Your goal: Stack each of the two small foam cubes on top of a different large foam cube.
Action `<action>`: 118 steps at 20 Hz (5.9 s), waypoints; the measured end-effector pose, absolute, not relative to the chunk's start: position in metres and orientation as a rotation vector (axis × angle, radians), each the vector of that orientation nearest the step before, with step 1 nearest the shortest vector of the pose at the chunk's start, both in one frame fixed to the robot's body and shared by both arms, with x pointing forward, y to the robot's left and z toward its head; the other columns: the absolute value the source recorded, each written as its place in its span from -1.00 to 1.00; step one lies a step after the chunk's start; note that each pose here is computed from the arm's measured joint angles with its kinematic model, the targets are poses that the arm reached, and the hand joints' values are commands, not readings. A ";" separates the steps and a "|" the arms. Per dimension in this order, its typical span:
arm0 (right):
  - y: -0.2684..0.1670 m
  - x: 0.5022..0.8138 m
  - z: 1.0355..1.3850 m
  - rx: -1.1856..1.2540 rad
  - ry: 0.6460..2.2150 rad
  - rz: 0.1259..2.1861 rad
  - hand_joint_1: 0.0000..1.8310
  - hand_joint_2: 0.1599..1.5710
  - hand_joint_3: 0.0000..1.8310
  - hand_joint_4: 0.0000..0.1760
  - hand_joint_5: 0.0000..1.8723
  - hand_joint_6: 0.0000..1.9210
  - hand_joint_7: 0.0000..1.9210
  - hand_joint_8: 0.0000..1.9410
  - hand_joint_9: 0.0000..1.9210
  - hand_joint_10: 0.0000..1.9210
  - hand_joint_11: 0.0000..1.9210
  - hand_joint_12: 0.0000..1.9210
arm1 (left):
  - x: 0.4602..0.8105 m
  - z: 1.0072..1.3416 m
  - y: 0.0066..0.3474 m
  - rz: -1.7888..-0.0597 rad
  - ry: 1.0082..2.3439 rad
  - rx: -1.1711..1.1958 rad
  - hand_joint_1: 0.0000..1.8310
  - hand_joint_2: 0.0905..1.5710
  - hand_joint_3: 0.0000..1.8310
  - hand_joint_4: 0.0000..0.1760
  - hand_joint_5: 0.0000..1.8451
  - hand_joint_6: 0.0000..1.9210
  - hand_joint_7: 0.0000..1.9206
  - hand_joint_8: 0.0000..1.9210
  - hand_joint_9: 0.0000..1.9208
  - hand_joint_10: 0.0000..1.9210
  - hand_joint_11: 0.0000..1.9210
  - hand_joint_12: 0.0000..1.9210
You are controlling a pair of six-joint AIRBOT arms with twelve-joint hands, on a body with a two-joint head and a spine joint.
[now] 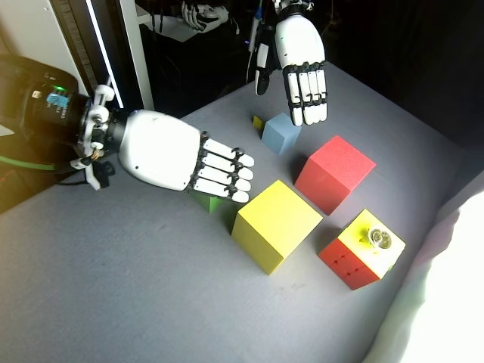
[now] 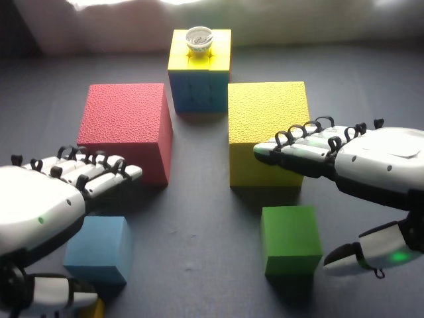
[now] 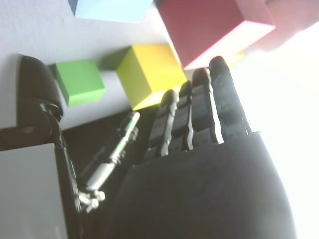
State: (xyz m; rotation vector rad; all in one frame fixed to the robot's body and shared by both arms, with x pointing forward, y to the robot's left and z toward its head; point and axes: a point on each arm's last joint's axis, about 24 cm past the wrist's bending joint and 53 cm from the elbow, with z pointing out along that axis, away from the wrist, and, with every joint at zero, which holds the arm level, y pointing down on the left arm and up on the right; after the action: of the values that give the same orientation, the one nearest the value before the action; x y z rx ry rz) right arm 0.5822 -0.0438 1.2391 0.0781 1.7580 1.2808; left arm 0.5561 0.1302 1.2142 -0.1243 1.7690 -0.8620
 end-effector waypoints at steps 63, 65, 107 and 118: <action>0.009 0.600 1.166 0.242 1.947 1.381 0.46 0.19 -0.99 -1.00 -1.00 -1.00 -1.00 -1.00 -1.00 -1.00 -1.00 -1.00 | 0.599 1.150 0.126 -0.810 1.854 -0.140 0.24 0.31 -1.00 -1.00 -1.00 -1.00 -1.00 -1.00 -0.96 -0.99 -0.89 -0.99; 0.011 0.599 1.166 0.240 1.947 1.386 0.46 0.19 -0.99 -1.00 -1.00 -1.00 -1.00 -1.00 -1.00 -1.00 -1.00 -1.00 | 0.600 1.150 0.127 -0.809 1.854 -0.141 0.23 0.33 -0.99 -1.00 -1.00 -1.00 -0.99 -1.00 -0.95 -0.99 -0.89 -0.99; -0.046 0.590 1.191 0.214 1.884 1.278 0.49 0.41 -1.00 -1.00 -0.07 -0.01 0.00 0.18 -0.17 0.46 -0.55 0.63 | 0.620 1.212 0.140 -0.776 1.766 -0.132 0.33 0.49 -1.00 -1.00 0.01 -0.05 -0.23 0.56 -0.23 -0.17 -0.40 0.07; -0.090 0.594 1.205 0.225 1.853 1.183 0.46 0.42 -1.00 -1.00 -0.09 0.01 -0.04 0.25 -0.17 0.43 -0.52 0.68 | 0.627 1.250 0.144 -0.794 1.724 -0.134 0.33 0.47 -1.00 -1.00 0.06 -0.10 -0.21 0.52 -0.19 -0.26 -0.40 0.02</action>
State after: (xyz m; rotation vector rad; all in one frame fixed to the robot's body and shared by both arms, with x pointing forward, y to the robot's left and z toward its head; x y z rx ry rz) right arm 0.5943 -0.0897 1.2046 0.2252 1.8532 1.1835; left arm 0.6268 0.1441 1.2497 -0.1338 1.7241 -0.7944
